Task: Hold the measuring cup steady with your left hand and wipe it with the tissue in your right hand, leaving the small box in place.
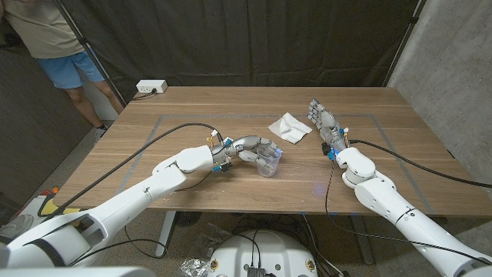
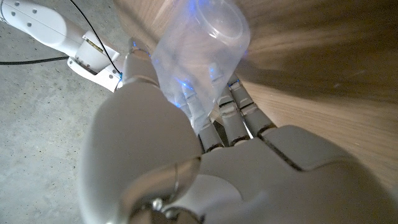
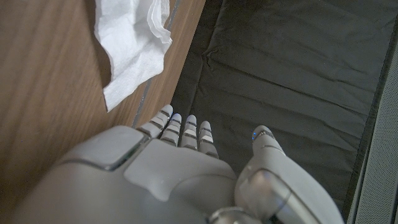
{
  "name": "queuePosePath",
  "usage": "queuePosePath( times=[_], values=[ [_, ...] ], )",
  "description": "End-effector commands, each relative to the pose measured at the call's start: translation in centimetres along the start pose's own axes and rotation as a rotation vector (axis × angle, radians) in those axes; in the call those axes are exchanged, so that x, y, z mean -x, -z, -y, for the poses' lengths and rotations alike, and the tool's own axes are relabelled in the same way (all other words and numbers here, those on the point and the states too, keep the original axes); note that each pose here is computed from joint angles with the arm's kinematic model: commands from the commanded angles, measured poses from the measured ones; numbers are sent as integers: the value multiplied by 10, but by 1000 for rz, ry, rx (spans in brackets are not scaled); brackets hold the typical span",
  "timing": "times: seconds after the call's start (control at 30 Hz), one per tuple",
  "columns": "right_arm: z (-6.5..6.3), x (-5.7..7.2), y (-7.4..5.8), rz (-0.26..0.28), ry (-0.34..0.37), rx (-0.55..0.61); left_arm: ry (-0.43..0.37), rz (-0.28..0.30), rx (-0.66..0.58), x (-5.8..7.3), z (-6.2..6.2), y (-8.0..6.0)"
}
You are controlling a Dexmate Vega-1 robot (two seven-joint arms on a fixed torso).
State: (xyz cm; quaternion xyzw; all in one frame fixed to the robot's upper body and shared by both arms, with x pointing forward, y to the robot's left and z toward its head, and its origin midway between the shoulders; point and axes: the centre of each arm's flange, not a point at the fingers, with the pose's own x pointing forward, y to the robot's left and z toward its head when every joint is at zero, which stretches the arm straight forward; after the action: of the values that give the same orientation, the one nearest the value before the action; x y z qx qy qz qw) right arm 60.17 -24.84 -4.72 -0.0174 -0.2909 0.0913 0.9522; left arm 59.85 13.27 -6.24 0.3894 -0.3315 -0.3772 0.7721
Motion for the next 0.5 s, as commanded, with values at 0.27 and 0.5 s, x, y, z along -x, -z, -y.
queuePosePath(
  times=[0.27,0.5],
  values=[
    [-16,-11,-12,-21,-76,171,-252,19,13,21,-22,-5],
    [-26,-19,-21,-46,-123,316,-308,19,7,27,-31,-6]
  ],
)
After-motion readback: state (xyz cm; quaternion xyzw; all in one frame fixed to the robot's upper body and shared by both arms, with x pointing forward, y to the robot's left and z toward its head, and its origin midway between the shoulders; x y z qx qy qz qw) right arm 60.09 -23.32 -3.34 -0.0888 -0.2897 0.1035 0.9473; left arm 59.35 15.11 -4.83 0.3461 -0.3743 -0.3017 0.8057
